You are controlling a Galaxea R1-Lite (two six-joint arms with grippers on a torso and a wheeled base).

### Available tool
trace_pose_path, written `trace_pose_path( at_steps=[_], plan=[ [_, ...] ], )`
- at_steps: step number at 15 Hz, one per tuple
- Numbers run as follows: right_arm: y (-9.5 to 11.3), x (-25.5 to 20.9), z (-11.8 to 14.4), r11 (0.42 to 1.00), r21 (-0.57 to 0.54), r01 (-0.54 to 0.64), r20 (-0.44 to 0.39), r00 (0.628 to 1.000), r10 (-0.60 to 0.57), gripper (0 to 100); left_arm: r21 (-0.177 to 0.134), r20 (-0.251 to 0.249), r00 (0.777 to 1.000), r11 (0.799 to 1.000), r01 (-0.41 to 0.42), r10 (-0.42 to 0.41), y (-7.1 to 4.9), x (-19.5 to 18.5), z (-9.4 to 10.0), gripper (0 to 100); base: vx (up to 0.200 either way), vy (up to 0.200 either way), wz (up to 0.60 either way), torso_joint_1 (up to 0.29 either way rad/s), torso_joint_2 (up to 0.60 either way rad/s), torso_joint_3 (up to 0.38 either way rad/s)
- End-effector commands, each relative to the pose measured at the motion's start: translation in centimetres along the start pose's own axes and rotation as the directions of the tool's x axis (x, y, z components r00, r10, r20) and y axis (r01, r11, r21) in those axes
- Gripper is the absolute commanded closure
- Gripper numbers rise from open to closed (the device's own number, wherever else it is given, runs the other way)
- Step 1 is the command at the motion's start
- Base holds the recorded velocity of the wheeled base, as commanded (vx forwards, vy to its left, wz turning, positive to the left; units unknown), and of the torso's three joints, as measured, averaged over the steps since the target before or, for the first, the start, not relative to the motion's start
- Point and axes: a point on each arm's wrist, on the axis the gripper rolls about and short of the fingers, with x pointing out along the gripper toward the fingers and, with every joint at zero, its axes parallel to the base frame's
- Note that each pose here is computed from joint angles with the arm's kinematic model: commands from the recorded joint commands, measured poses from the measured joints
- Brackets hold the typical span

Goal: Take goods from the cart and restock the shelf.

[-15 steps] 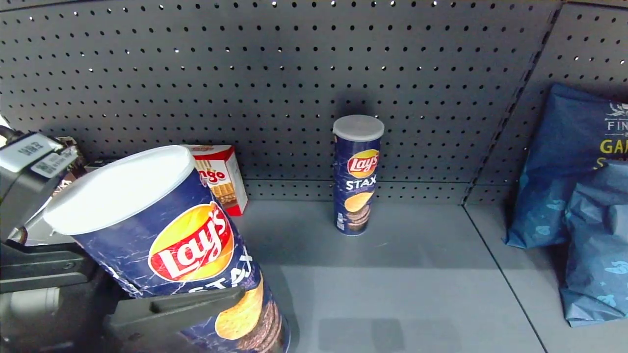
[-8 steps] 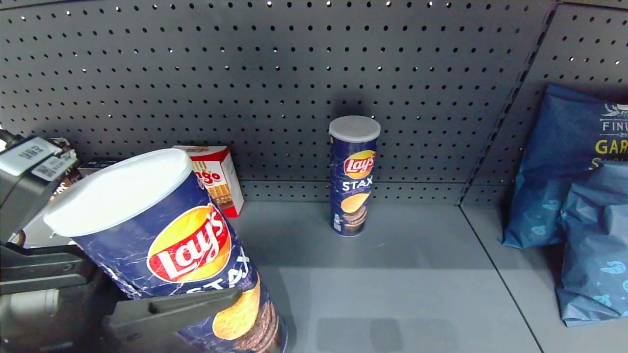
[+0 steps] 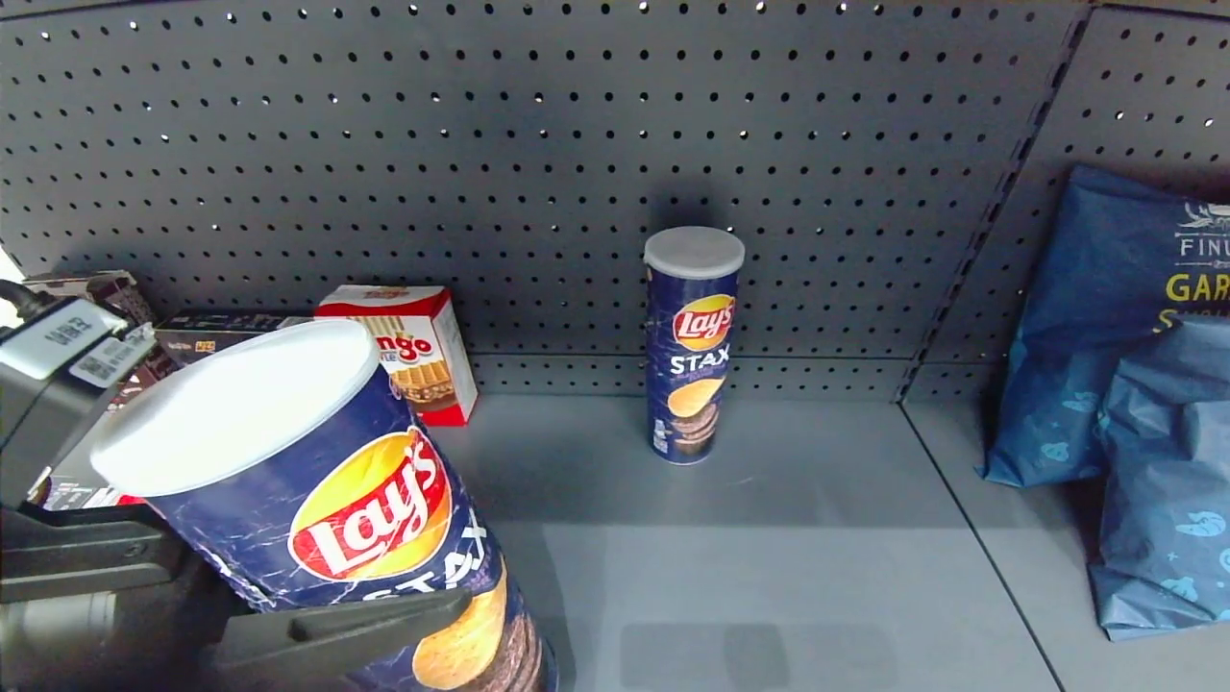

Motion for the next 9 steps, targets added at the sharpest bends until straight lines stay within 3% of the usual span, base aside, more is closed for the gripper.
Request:
trace_pose_path(
  at_steps=[1, 7, 8, 9],
  plan=[
    [0.0, 0.0, 0.0, 1.0, 0.0, -0.001, -0.001, 1.0, 0.001, 0, -0.001, -0.001, 1.0, 1.0, 0.0, 0.0, 0.0, 0.0, -0.1, 100, 0.0, 0.0, 0.0, 0.0, 0.0, 0.0],
    [0.0, -0.1, 0.4, 0.999, -0.021, -0.025, 0.013, 1.0, 0.025, 0, 0.008, 0.006, 1.0, 1.0, 0.003, -0.003, 0.0, 0.1, 0.2, 100, 0.0, 0.0, 0.0, 0.0, 0.0, 0.0],
    [0.2, -0.9, 5.4, 0.994, -0.035, -0.1, 0.105, 0.989, 0.103, 0, 0.014, 0.0, 1.0, 1.0, 0.012, -0.012, -0.1, 0.2, 0.1, 100, 0.0, 0.0, 0.0, 0.0, 0.0, 0.0],
    [0.2, 0.8, 9.7, 0.988, 0.015, -0.154, 0.04, 0.987, 0.154, 0, 0.032, -0.008, 1.0, 0.999, 0.021, -0.02, 0.0, 0.5, 0.0, 100, 0.0, 0.0, 0.0, 0.0, 0.0, 0.0]
  ],
)
